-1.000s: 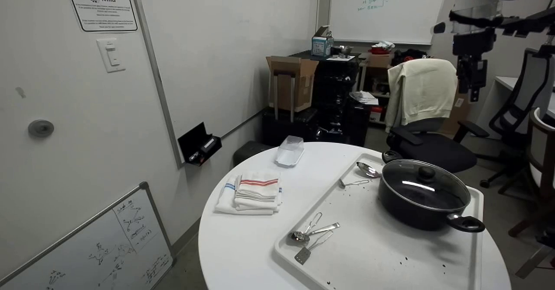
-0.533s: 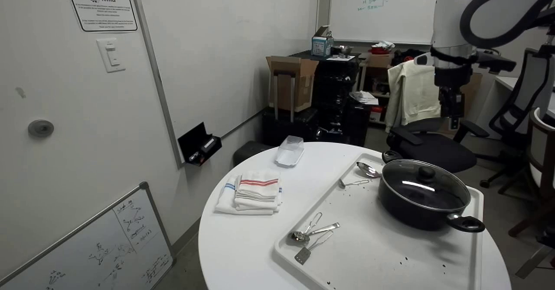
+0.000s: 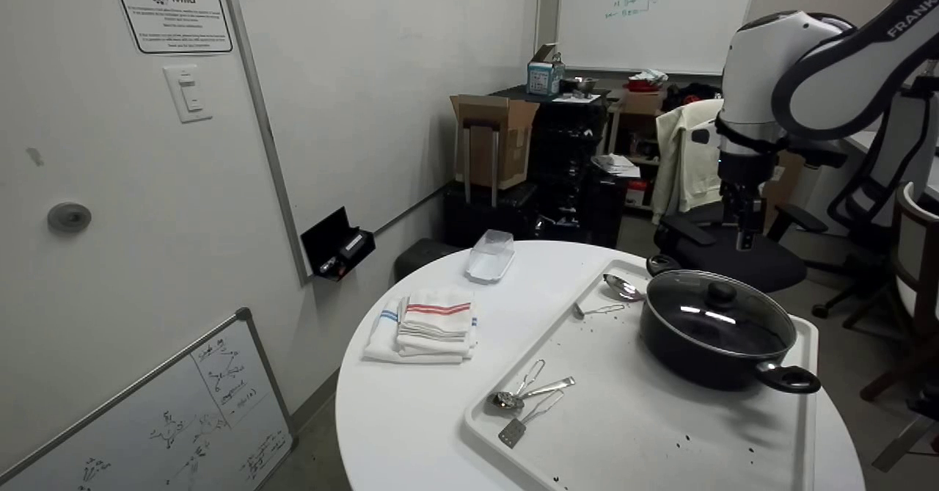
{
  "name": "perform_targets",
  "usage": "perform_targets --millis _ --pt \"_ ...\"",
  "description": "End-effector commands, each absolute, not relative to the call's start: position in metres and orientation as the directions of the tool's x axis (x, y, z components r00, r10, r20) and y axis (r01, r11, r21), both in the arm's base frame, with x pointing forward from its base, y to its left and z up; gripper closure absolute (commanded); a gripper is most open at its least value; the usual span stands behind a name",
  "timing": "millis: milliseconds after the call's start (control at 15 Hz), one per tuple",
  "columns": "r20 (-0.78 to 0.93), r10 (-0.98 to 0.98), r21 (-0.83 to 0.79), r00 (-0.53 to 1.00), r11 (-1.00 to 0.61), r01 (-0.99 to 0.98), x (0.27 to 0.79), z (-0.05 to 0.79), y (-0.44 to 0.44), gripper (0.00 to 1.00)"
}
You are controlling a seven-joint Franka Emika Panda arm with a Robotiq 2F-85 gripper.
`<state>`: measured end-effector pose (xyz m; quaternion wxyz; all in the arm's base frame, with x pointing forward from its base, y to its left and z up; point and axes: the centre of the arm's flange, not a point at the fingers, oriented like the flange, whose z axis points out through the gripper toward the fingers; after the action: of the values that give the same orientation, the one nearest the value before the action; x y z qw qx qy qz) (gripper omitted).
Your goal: Remove the lid from the black pot.
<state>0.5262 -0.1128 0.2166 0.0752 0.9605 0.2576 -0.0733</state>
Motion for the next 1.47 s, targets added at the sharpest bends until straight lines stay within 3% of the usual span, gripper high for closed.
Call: perform_targets --millis 0,1400 --pt "-0.148 0.522 0.104 0.840 -0.836 0.538 0.526 0.201 -0.106 0.00" --pt "-0.242 0.585 0.053 0.774 -0.788 0.613 0.525 0.125 -0.104 0.00"
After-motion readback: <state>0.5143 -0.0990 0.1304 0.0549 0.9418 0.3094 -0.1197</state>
